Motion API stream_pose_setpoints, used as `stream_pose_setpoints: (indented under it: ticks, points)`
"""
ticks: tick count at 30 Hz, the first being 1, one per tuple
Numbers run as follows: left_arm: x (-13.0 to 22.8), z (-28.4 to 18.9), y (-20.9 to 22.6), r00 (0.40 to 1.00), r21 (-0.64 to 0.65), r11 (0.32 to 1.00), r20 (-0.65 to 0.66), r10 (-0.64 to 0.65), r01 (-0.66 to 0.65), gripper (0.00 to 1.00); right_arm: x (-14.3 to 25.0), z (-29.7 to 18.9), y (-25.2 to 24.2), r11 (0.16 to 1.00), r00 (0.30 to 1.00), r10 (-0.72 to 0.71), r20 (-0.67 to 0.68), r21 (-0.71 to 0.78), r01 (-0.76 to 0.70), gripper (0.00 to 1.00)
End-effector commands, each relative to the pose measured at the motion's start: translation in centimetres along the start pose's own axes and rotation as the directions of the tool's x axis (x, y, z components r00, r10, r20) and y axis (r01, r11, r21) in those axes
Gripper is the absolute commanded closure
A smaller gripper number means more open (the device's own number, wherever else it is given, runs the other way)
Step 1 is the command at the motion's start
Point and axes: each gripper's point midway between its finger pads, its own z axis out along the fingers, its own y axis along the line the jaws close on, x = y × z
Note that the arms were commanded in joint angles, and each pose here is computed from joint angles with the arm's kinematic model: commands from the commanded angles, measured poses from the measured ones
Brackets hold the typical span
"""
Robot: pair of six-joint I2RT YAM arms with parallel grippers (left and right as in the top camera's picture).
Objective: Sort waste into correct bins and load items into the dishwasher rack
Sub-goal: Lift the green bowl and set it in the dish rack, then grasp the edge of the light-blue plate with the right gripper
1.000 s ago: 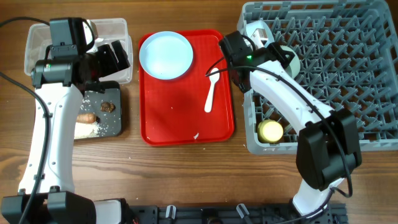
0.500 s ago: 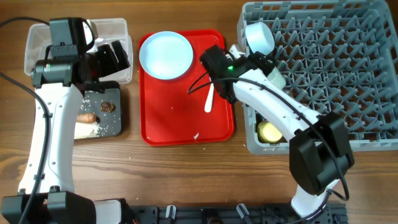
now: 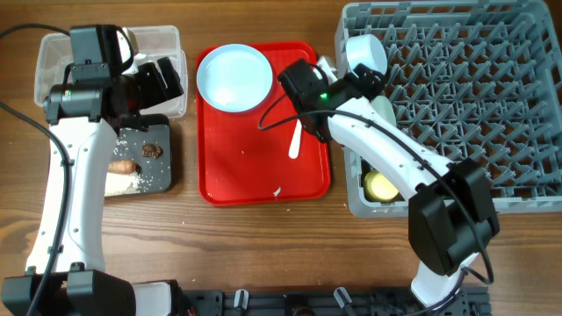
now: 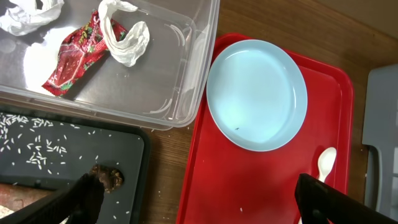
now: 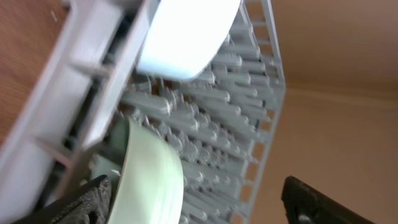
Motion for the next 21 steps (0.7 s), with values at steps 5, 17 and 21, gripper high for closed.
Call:
stream_pose_setpoints:
  ticks: [5,17,21]
  points:
    - [-0.5,-0.2,0.2,1.000,-0.005,1.000,0.015,0.009,-0.009,0.00,-6.2,-5.8,-0.1,0.916,0.928,0.261,0.266,-0.372,-0.151,0.00]
    - [-0.5,-0.2,0.2,1.000,-0.005,1.000,0.015,0.009,-0.009,0.00,-12.2,-20.4,6.2,0.223,0.749,0.613,0.251,-0.965,0.140,0.00]
    - [-0.5,-0.2,0.2,1.000,-0.005,1.000,0.015,0.009,-0.009,0.00,-12.7,-20.3,5.7,0.145,0.743,0.658,0.121,-0.989,0.033,0.00]
